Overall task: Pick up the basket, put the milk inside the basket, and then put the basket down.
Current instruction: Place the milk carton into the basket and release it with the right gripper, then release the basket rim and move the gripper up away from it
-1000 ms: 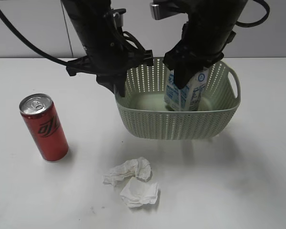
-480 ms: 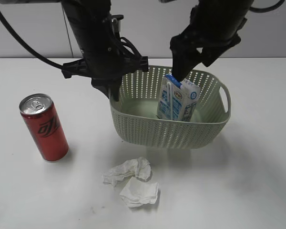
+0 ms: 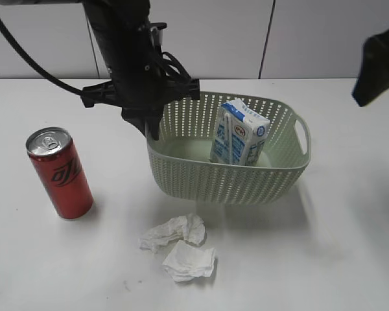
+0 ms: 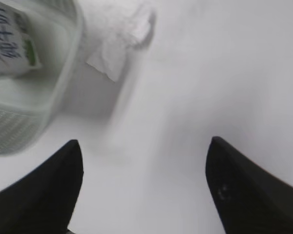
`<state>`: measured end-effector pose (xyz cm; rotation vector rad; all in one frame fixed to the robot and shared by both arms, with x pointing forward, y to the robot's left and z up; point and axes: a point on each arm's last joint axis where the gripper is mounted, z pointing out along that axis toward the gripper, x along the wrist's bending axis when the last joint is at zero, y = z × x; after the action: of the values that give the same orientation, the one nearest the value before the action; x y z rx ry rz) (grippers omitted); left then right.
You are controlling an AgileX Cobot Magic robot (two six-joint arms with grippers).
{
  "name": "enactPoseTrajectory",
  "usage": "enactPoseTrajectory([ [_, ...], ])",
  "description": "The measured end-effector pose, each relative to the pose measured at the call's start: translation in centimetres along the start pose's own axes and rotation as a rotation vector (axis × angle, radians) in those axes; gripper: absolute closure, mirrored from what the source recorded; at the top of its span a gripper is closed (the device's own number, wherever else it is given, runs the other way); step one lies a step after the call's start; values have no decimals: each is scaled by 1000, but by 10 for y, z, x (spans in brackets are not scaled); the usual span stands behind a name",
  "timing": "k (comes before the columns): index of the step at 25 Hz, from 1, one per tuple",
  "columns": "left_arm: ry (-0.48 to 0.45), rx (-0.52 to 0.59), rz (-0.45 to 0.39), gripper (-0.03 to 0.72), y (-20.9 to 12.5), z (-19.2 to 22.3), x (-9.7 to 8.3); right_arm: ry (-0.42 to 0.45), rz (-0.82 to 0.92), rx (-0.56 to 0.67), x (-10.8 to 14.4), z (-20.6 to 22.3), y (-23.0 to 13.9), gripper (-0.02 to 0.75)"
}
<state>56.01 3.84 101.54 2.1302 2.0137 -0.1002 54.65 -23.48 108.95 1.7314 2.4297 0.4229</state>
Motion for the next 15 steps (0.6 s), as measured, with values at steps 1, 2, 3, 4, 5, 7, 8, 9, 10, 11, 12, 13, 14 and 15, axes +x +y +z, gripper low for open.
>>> enactPoseTrajectory([
  [1,0,-1,-3,677,1,0,1,-11,30,-4,-10,-2,-8,150],
  [2,0,-1,-9,677,2,0,3,-22,53,-16,-16,-5,-17,153],
  [3,-1,-1,-17,677,4,-1,5,-35,79,-30,-23,-8,-27,155],
  [4,-2,-2,-26,677,6,-1,8,-46,105,-40,-29,-11,-37,155],
  [5,-1,-4,-37,677,8,-1,12,-52,118,-48,-30,-13,-45,155],
  [7,1,-8,-59,677,13,-2,19,-58,129,-54,-28,-17,-64,155],
  [8,4,-11,-68,677,16,-3,23,-55,131,-56,-25,-19,-72,155],
  [9,7,-16,-71,677,18,-3,26,-50,135,-61,-22,-20,-82,155],
  [10,9,-20,-72,677,20,-4,29,-44,138,-65,-18,-21,-93,155],
  [11,6,-28,-71,677,21,-4,29,-45,138,-77,-15,-22,-102,155],
  [12,3,-34,-67,677,22,-4,30,-51,136,-102,-12,-25,-110,155],
  [13,-4,-42,-67,677,23,-4,29,-55,135,-119,-9,-27,-120,155],
  [14,-13,-52,-66,677,24,-4,29,-59,134,-134,-6,-28,-130,155],
  [15,-21,-62,-64,677,25,-4,28,-63,132,-152,-2,-30,-139,155],
])
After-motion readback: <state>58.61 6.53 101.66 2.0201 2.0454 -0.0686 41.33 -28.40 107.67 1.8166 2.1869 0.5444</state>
